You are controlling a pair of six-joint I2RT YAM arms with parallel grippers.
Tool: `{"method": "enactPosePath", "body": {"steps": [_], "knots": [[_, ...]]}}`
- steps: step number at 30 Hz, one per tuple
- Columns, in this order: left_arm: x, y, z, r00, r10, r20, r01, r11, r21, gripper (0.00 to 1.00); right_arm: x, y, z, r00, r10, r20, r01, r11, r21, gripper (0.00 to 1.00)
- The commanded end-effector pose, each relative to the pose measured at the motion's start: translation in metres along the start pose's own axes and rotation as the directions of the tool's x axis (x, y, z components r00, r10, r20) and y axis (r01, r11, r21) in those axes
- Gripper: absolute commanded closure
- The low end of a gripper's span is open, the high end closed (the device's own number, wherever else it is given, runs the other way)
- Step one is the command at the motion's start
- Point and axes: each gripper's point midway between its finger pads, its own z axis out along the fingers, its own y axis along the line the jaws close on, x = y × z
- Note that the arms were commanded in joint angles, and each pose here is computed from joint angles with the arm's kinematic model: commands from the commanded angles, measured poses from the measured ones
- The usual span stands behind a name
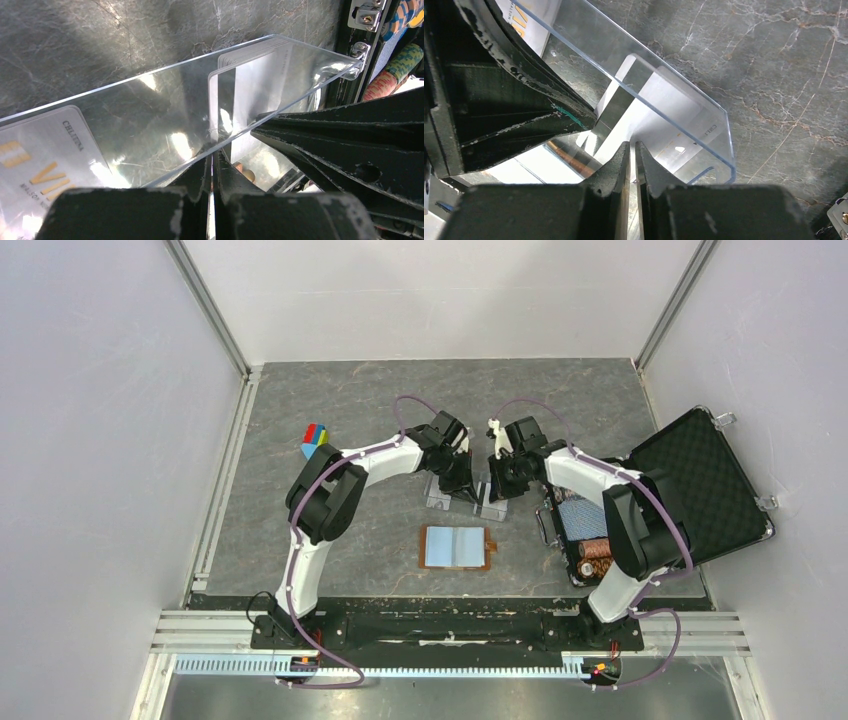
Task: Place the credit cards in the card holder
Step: Pick up the credit card from the storage box.
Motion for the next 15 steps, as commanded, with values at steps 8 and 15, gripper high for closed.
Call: {"method": "enactPosePath", "body": {"steps": [8, 15], "knots": [[-0.017, -0.043, -0.026, 0.994, 0.065, 0.090, -0.074, 0.991, 0.108, 0.98, -0.041, 0.008, -0.041, 0.988, 0.035, 0.148, -0.026, 0.998, -0.061, 0.67], [-0.018, -0.045, -0.035, 0.990, 0.081, 0.118, -0.095, 0.989, 0.114, 0.98, -0.047, 0.001, -0.052, 0.981, 0.062, 0.183, -0.050, 0.996, -0.068, 0.56]]}}
